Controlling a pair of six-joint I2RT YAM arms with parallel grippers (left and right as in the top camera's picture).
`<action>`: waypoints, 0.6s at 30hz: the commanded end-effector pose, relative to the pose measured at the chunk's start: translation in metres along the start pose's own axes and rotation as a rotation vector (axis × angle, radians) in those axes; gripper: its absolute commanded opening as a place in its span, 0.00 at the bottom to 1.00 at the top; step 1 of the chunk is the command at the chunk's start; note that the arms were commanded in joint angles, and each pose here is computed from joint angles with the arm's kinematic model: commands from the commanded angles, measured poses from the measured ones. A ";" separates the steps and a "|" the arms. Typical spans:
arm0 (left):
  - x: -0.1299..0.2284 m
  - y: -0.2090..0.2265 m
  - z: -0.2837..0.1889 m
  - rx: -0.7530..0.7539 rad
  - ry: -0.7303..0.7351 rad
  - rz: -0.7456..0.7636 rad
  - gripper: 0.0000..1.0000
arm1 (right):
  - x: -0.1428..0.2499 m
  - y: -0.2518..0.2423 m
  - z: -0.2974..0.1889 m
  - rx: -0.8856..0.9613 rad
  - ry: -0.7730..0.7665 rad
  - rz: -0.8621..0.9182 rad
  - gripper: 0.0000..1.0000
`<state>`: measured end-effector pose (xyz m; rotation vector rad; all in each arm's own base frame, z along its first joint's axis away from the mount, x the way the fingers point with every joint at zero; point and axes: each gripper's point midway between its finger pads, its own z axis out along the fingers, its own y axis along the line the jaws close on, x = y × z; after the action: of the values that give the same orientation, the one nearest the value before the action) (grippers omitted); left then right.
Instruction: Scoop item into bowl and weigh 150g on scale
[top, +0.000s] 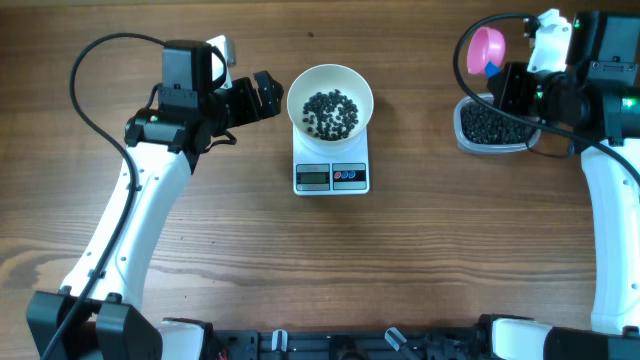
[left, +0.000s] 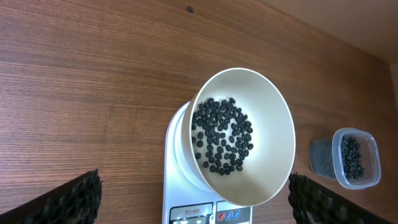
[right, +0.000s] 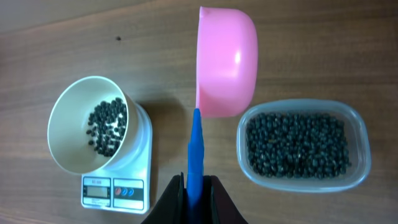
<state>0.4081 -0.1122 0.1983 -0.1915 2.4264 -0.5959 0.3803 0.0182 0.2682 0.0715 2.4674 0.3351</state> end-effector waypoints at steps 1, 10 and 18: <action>-0.002 0.003 0.001 -0.015 -0.005 0.002 1.00 | 0.011 -0.004 0.005 0.012 0.046 -0.021 0.04; -0.001 0.004 0.001 -0.017 0.002 0.000 1.00 | 0.028 -0.004 0.004 0.011 0.115 -0.019 0.04; 0.014 -0.018 0.000 0.112 0.078 -0.005 0.52 | 0.028 -0.004 0.004 0.011 0.117 -0.026 0.04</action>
<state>0.4013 -0.1206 0.1974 -0.1745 2.4500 -0.6639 0.3599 0.0196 0.2541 0.0402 2.5665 0.3329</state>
